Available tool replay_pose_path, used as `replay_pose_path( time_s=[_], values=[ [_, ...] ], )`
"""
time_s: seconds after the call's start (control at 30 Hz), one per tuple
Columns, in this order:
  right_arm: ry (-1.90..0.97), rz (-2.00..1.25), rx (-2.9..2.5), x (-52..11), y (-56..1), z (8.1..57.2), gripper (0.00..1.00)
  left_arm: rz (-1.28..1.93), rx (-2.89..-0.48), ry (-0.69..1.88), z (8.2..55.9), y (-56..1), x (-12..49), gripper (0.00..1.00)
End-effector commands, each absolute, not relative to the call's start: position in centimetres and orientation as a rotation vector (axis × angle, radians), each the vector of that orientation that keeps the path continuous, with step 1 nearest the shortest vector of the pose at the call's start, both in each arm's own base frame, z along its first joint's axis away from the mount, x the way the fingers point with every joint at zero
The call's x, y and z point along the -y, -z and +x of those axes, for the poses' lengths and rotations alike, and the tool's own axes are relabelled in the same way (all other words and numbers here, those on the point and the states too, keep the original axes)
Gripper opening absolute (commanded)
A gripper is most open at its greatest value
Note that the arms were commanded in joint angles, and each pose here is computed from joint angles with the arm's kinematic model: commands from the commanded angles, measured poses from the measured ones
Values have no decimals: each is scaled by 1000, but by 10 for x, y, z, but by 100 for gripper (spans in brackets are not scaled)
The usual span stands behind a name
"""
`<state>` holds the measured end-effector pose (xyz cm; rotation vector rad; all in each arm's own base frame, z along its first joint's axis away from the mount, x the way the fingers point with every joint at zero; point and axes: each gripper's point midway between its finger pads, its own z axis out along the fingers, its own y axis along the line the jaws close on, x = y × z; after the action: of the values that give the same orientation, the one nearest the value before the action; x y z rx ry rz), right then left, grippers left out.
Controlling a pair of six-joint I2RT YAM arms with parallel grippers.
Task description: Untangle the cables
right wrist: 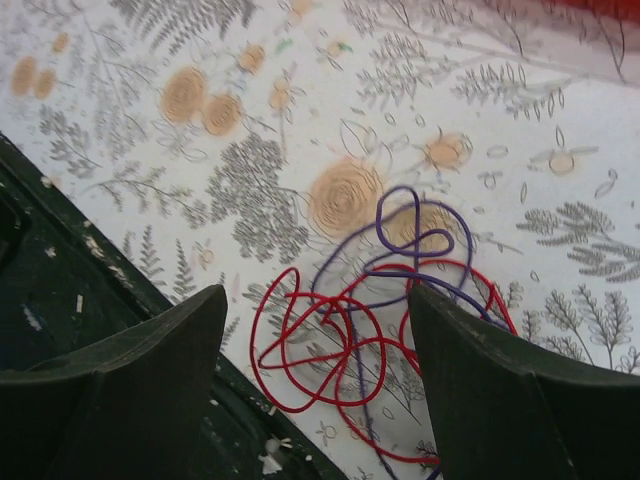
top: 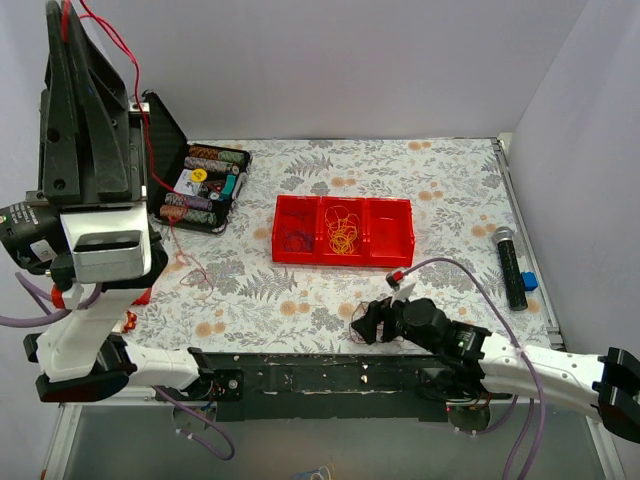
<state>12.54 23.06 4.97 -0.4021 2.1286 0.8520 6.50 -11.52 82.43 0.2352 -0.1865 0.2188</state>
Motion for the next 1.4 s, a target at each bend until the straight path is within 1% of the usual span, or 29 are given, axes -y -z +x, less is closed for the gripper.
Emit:
replay_pose_path(
  time_s=[0.0, 0.17, 0.33, 0.43, 0.53, 0.63, 0.9, 1.03, 1.2, 1.37],
  values=[
    [-917, -390, -1946, -252, -128, 143, 82, 335, 89, -178, 94, -799, 148, 0],
    [-849, -334, -1913, -253, -177, 161, 82, 359, 51, -140, 108, -789, 165, 0],
    [-742, -260, -1867, -238, -217, 178, 83, 409, 30, -79, 123, -775, 194, 0],
    [-731, -219, -1823, -227, -231, 180, 79, 449, 4, -50, 137, -763, 217, 0],
    [-671, -117, -1823, -204, -230, 185, 70, 480, -23, -22, 154, -748, 243, 0],
    [-629, -36, -1815, -184, -226, 187, 67, 497, -32, -3, 166, -736, 264, 0],
    [-448, 154, -1809, -133, -224, 194, 66, 490, -97, 3, 214, -719, 319, 0],
    [-417, 194, -1805, -122, -220, 194, 66, 507, -117, 28, 238, -703, 356, 0],
    [-443, 198, -1808, -121, -212, 191, 65, 501, -132, 26, 254, -696, 374, 0],
    [-449, 192, -1810, -118, -208, 188, 65, 495, -121, 12, 256, -694, 376, 0]
  ],
)
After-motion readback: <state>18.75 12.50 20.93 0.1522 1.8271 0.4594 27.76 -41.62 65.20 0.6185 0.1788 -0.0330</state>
